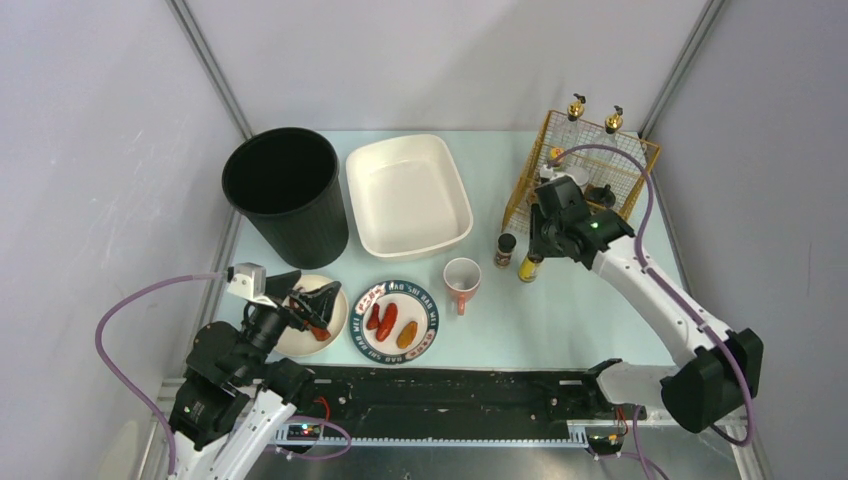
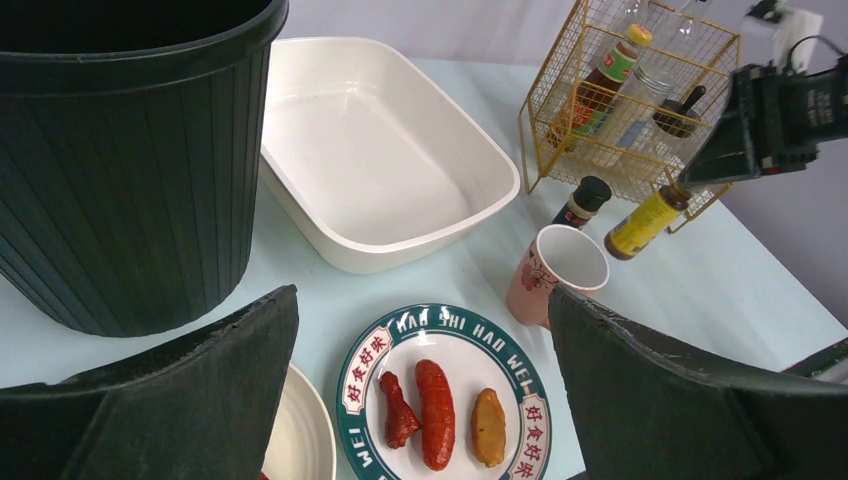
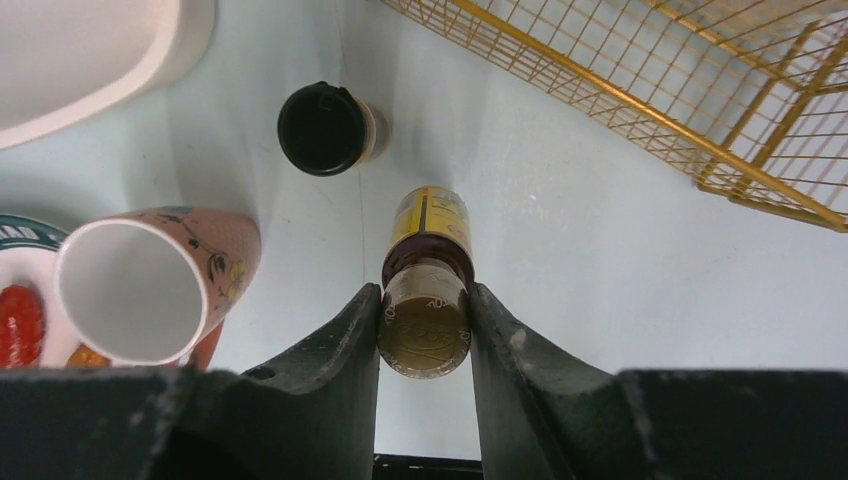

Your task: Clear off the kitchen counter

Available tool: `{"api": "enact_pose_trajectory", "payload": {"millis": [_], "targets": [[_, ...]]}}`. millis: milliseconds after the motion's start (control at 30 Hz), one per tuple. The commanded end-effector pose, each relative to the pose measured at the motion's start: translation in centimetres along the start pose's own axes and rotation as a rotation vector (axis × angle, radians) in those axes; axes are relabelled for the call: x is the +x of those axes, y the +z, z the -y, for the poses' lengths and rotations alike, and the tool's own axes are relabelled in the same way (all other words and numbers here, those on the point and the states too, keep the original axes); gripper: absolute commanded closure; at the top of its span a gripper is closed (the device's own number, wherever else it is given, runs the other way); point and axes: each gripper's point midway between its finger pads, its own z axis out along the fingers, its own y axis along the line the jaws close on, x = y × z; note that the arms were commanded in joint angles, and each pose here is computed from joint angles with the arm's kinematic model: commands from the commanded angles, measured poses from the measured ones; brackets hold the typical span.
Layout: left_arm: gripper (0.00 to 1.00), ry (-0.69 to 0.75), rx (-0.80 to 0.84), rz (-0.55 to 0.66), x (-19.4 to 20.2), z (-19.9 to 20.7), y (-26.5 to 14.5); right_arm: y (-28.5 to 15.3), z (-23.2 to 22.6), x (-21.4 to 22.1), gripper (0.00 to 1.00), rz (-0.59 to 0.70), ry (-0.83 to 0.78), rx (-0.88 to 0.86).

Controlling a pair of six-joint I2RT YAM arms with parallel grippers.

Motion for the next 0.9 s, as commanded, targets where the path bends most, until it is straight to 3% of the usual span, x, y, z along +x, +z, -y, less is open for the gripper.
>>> {"api": "enact_pose_trajectory", "payload": {"millis": [0, 367, 867], "targets": [[0.02, 0.003, -0.010, 0.003, -0.1, -0.2, 0.4, -5.0, 0.1, -5.0, 1.00, 0.192, 0.022, -0.030], [0.02, 0.002, -0.011, 0.010, -0.2, -0.2, 0.3, -9.5, 0.6, -11.1, 1.00, 0.343, 0.059, -0.074], [0.02, 0.002, -0.015, 0.009, -0.2, -0.3, 0.3, -7.7, 2.3, -17.8, 1.00, 0.402, 0.170, -0.059]]}}
